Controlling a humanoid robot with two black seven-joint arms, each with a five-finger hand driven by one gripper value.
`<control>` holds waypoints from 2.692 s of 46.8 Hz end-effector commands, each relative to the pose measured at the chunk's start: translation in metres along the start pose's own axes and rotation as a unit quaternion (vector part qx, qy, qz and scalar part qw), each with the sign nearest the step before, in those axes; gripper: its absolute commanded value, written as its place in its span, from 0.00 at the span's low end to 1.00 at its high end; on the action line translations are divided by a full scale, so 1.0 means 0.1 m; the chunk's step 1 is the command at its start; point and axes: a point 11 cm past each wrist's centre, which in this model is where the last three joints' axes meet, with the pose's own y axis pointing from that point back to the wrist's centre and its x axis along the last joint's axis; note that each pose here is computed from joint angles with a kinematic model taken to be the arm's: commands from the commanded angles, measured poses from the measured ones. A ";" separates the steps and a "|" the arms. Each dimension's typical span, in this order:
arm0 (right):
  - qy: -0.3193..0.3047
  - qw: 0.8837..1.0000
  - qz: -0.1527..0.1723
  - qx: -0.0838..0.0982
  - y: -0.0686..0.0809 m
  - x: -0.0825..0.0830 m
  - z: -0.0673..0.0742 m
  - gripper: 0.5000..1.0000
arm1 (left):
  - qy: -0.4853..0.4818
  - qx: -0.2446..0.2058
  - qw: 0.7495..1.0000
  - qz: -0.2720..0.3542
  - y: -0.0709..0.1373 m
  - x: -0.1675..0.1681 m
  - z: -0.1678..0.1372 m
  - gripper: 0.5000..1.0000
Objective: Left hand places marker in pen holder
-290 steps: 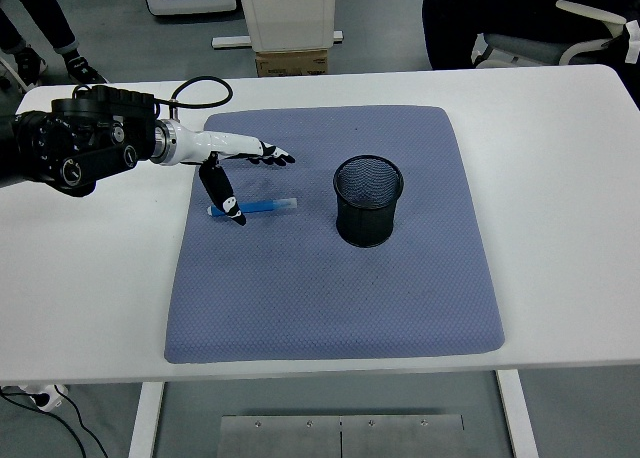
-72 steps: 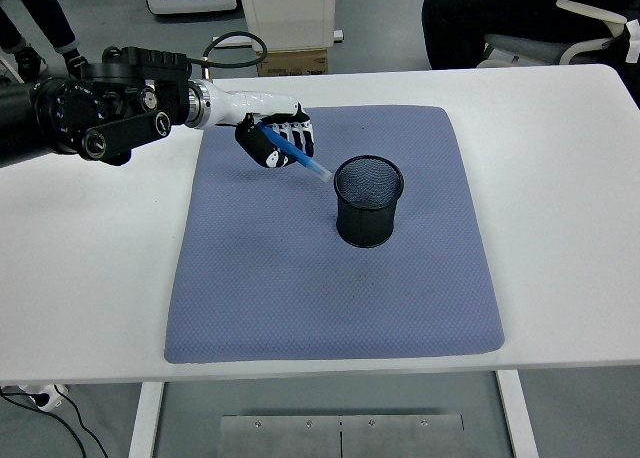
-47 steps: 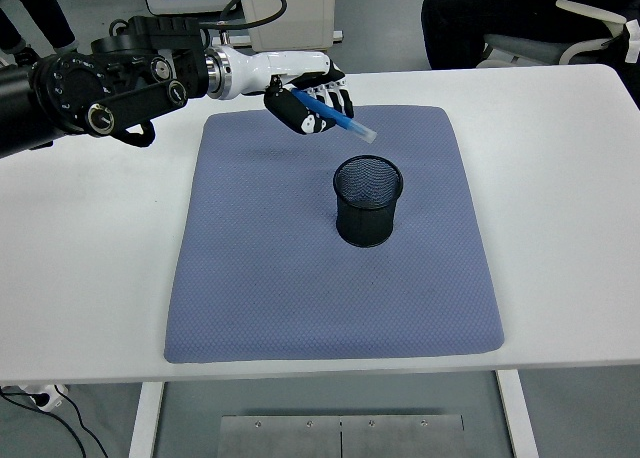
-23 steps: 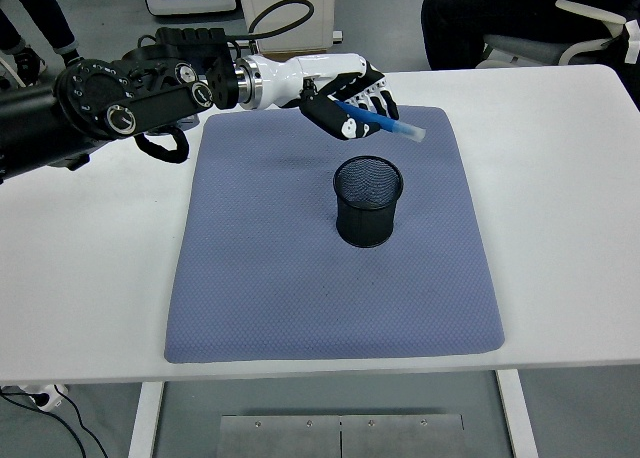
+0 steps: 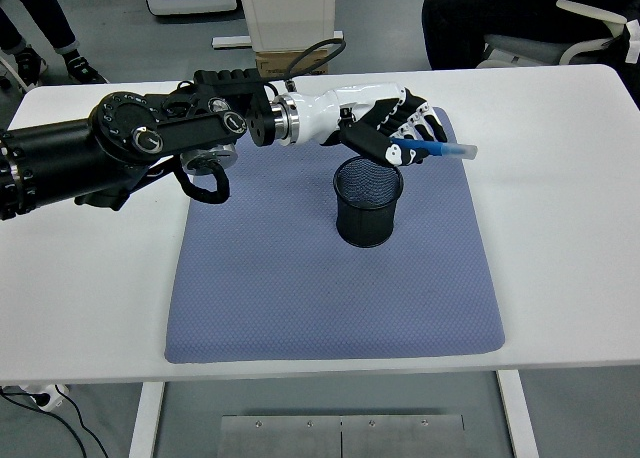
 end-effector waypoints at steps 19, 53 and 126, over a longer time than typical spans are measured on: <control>0.000 1.000 0.000 0.001 0.00 0.00 -0.01 1.00 | 0.085 -0.012 0.996 0.002 0.00 -0.11 -0.06 0.00; 0.000 1.000 0.001 0.000 0.00 0.00 0.00 1.00 | 0.161 0.012 0.987 0.013 0.12 -0.21 -0.39 0.00; 0.000 1.000 0.000 0.001 0.00 0.00 -0.01 1.00 | 0.181 0.022 0.954 0.238 1.23 1.01 -0.78 1.00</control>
